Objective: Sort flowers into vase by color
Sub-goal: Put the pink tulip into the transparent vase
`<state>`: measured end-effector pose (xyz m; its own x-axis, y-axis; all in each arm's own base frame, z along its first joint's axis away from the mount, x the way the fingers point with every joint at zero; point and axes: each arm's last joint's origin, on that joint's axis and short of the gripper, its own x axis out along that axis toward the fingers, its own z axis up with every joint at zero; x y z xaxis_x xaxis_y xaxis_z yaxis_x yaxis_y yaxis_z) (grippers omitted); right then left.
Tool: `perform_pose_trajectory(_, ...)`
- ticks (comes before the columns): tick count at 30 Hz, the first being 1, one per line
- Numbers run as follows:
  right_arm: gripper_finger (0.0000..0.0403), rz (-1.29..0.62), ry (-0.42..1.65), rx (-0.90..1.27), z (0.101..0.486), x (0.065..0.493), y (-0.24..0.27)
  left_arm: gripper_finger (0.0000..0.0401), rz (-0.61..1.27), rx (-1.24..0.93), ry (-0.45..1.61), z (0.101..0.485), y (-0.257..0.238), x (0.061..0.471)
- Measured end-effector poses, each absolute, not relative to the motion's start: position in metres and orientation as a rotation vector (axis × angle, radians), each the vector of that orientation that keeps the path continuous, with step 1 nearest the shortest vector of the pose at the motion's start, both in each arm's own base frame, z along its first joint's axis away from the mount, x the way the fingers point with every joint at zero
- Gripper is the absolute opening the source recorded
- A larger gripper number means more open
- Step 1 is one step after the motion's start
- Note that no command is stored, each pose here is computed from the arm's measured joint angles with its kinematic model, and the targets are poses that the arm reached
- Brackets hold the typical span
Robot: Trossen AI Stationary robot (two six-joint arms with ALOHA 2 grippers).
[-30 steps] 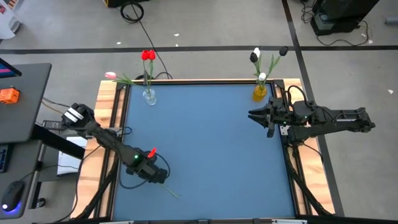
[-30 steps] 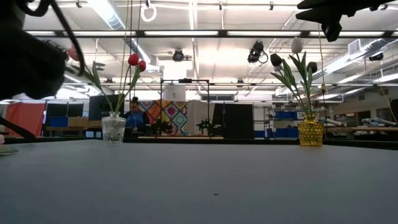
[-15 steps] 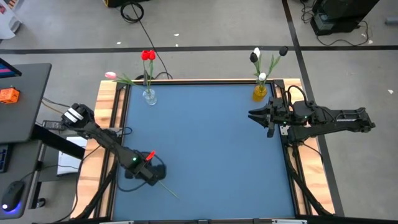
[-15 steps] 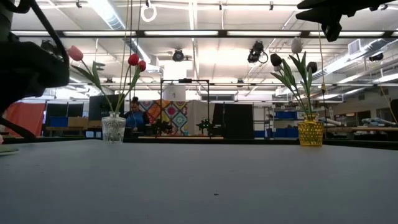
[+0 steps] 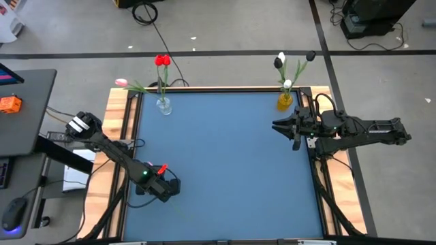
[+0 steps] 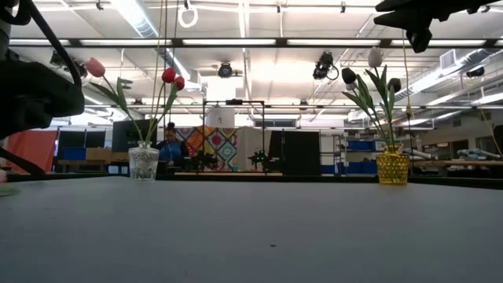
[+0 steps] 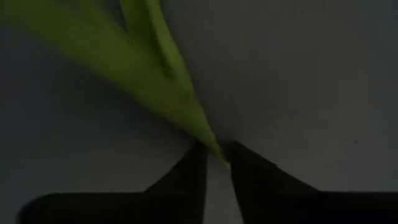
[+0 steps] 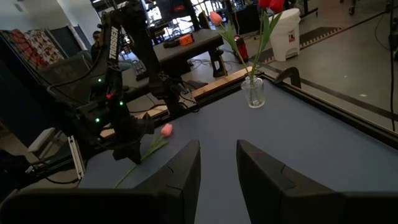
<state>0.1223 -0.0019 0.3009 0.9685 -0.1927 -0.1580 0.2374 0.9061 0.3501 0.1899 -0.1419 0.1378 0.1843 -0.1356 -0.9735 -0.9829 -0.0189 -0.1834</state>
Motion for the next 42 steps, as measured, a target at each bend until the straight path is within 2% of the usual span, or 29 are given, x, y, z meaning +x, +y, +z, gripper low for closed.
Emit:
perform_pose_trajectory(3,0.0113,-0.223,0.121,0.376,0.301,0.122,-0.002,0.0028,0.996,-1.395,1.163,0.14,-0.143,0.191)
perform_pose_trajectory(5,0.0113,-0.223,0.121,0.376,0.301,0.122,-0.002,0.001,0.986,-1.385,1.163,0.143,-0.144,0.194)
perform_pose_trajectory(15,0.0113,-0.223,0.122,0.376,0.301,0.122,-0.002,0.0002,0.856,-1.295,1.109,0.161,-0.148,0.208)
perform_pose_trajectory(21,0.0113,-0.223,0.121,0.376,0.301,0.122,-0.002,0.0001,0.757,-1.171,1.041,0.184,-0.146,0.214)
perform_pose_trajectory(29,0.0113,-0.223,0.122,0.376,0.301,0.122,-0.002,0.0001,0.715,-0.978,0.899,0.22,-0.142,0.217)
perform_pose_trajectory(35,0.0113,-0.223,0.121,0.376,0.301,0.122,-0.002,0.0,0.736,-0.75,0.772,0.248,-0.139,0.218)
perform_pose_trajectory(42,0.0113,-0.223,0.122,0.376,0.301,0.122,-0.002,0.0,0.829,-0.586,0.51,0.281,-0.123,0.209)
